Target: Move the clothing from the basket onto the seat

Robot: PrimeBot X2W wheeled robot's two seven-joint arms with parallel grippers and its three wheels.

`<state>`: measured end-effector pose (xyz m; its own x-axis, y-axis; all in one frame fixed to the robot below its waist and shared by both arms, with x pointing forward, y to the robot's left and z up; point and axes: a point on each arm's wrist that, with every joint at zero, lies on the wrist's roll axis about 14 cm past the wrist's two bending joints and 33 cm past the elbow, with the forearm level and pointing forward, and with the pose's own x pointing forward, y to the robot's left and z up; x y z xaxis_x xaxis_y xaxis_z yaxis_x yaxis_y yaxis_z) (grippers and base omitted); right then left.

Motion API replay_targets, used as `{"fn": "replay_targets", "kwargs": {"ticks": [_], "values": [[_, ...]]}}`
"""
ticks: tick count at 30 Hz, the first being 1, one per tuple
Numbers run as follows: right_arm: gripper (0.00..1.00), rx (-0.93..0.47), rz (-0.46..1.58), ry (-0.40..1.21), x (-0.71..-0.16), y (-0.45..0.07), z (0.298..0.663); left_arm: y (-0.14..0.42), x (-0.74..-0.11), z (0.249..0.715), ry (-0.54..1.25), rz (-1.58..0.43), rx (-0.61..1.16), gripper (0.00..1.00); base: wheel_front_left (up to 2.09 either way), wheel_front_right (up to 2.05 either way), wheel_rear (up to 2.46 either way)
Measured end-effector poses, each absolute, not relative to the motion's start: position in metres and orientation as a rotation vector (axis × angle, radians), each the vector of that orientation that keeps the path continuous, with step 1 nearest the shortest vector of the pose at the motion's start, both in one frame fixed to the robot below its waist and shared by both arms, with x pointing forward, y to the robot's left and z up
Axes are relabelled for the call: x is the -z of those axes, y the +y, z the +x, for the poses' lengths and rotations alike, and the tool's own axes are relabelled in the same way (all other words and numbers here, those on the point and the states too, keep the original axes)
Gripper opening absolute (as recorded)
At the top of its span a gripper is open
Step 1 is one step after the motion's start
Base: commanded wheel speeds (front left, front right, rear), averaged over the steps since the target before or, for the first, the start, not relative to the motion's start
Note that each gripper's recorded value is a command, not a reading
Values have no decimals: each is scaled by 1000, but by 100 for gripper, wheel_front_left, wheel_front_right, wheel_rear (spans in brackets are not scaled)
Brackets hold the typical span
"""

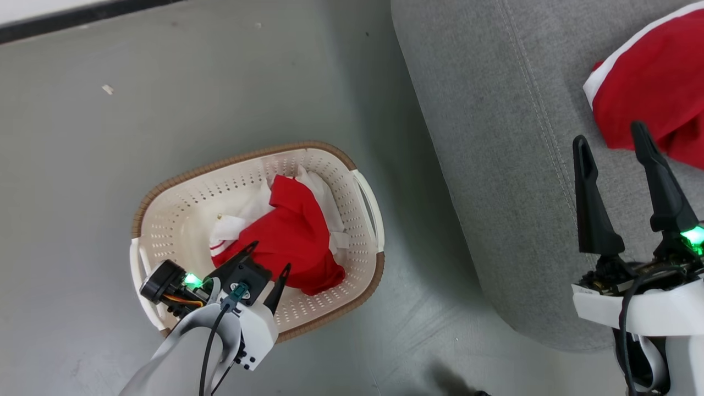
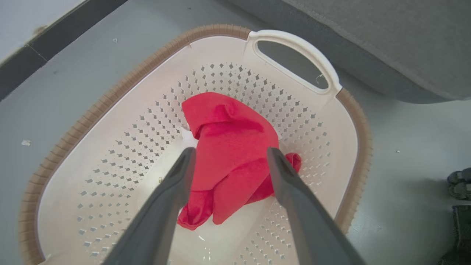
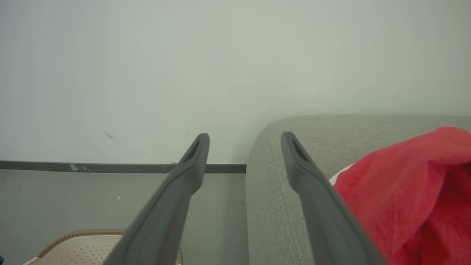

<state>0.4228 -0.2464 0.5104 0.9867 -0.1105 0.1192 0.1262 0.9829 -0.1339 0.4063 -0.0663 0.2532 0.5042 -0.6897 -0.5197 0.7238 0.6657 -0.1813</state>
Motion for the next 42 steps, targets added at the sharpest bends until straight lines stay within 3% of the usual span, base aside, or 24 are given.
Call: {"fn": "replay_targets", "kwargs": {"ticks": [39, 40, 41, 42], "values": [[100, 120, -180, -46, -465, -261, 468, -85, -145, 413, 754, 77, 878, 100, 0, 0, 0], [100, 121, -181, -42, -464, -261, 468, -85, -144, 413, 757, 77, 879, 80, 0, 0, 0], [100, 121, -182, -38, -462, -262, 468, -85, -142, 413, 760, 77, 879, 48, 0, 0, 0], [100, 122, -183, -34, -461, -262, 468, -86, -141, 412, 764, 76, 880, 36, 0, 0, 0]]}}
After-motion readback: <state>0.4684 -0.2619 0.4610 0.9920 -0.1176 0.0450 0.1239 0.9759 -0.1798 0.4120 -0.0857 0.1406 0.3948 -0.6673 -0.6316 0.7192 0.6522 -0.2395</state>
